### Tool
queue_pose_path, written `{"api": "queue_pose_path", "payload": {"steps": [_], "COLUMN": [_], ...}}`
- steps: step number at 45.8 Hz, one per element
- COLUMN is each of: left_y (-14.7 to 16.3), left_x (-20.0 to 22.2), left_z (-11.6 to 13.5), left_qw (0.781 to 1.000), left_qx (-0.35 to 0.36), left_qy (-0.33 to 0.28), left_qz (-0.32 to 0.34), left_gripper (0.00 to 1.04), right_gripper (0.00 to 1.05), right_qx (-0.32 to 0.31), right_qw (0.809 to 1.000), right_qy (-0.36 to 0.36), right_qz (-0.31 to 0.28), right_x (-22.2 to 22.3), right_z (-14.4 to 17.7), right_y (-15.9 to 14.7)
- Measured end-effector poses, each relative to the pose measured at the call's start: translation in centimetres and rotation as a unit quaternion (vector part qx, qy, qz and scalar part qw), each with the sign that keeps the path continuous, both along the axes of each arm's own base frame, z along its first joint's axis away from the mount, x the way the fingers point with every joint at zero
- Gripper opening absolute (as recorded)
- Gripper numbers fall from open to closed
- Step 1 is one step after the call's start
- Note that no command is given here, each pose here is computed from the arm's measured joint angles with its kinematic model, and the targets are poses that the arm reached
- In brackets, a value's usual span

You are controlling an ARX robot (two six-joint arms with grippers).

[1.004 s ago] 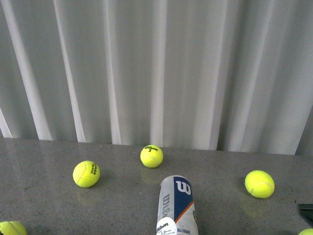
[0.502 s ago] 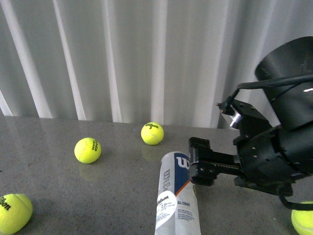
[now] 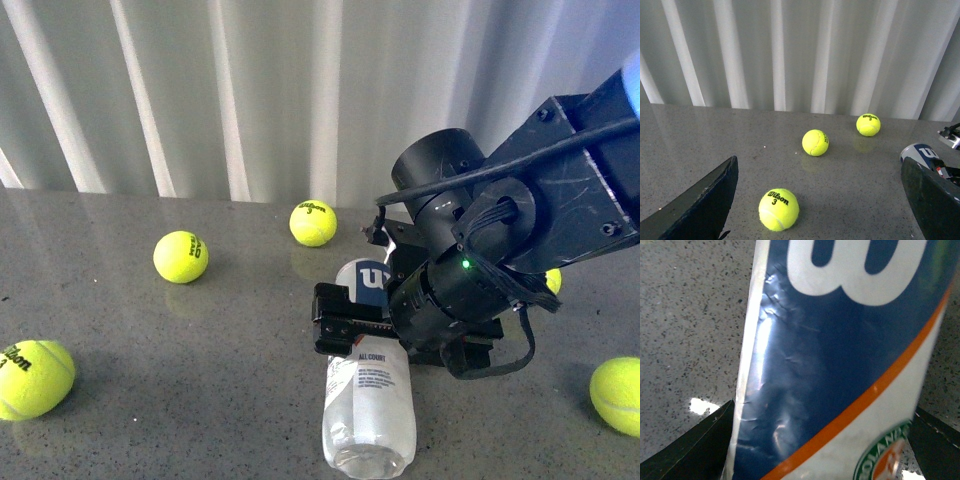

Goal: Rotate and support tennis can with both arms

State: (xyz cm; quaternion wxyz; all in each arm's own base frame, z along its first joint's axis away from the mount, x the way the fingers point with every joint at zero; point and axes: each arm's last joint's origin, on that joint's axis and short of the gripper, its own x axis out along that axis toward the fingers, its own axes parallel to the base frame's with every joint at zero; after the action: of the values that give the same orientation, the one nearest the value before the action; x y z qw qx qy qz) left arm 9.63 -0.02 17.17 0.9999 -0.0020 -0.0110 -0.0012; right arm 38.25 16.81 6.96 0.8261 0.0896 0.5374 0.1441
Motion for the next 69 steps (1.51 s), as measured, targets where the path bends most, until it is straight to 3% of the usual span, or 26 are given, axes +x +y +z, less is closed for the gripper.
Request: {"api": "queue_pose_path", "payload": {"steps": [5, 12, 19, 25, 29, 35, 40, 41, 44, 47, 50, 54, 56, 60, 69], "left_y": [0.0, 0.0, 0.0, 0.0, 0.0, 0.0, 0.0, 0.0, 0.0, 0.0, 0.0, 0.0, 0.0, 0.0, 0.0], "left_x": [0.0, 0.0, 0.0, 0.0, 0.0, 0.0, 0.0, 0.0, 0.0, 0.0, 0.0, 0.0, 0.0, 0.0, 0.0], "left_z": [0.0, 0.0, 0.0, 0.0, 0.0, 0.0, 0.0, 0.0, 0.0, 0.0, 0.0, 0.0, 0.0, 0.0, 0.0], "left_qw": [1.0, 1.0, 1.0, 1.0, 1.0, 1.0, 1.0, 1.0, 1.0, 1.0, 1.0, 1.0, 1.0, 1.0, 1.0], "left_qx": [0.0, 0.0, 0.0, 0.0, 0.0, 0.0, 0.0, 0.0, 0.0, 0.0, 0.0, 0.0, 0.0, 0.0, 0.0], "left_qy": [0.0, 0.0, 0.0, 0.0, 0.0, 0.0, 0.0, 0.0, 0.0, 0.0, 0.0, 0.0, 0.0, 0.0, 0.0], "left_qz": [0.0, 0.0, 0.0, 0.0, 0.0, 0.0, 0.0, 0.0, 0.0, 0.0, 0.0, 0.0, 0.0, 0.0, 0.0], "left_gripper": [0.98, 0.98, 0.98, 0.98, 0.98, 0.98, 0.98, 0.98, 0.98, 0.98, 0.98, 0.98, 0.98, 0.98, 0.98], "right_gripper": [0.97, 0.72, 0.58, 0.48, 0.41, 0.33, 0.28, 0.27, 0.24, 0.22, 0.21, 0.2, 0.2, 0.19, 0.18], "right_qx": [0.0, 0.005, -0.013, -0.059, -0.102, -0.154, -0.213, -0.217, -0.247, -0.267, -0.288, -0.307, -0.312, -0.315, -0.308], "right_qw": [1.0, 0.999, 0.995, 0.983, 0.962, 0.912, 0.838, 0.831, 0.776, 0.74, 0.686, 0.637, 0.619, 0.601, 0.6], "right_qy": [0.003, -0.011, -0.029, -0.069, -0.116, -0.191, -0.261, -0.265, -0.294, -0.308, -0.325, -0.337, -0.34, -0.34, -0.327], "right_qz": [0.004, 0.049, 0.096, 0.161, 0.225, 0.328, 0.43, 0.439, 0.5, 0.534, 0.583, 0.622, 0.636, 0.651, 0.662], "right_x": [0.2, 0.2, -0.2, -0.9, -1.5, -2.1, -2.1, -2.1, -2.0, -1.9, -1.8, -1.5, -1.3, -1.0, -0.4], "right_z": [-0.8, -0.6, -0.3, 0.1, 0.6, 1.4, 2.1, 2.1, 2.3, 2.3, 2.2, 1.9, 1.6, 0.9, -0.6], "right_y": [0.1, 0.2, 0.0, -0.4, -0.7, -1.0, -1.1, -1.1, -1.0, -1.0, -0.9, -0.7, -0.6, -0.4, -0.2]}}
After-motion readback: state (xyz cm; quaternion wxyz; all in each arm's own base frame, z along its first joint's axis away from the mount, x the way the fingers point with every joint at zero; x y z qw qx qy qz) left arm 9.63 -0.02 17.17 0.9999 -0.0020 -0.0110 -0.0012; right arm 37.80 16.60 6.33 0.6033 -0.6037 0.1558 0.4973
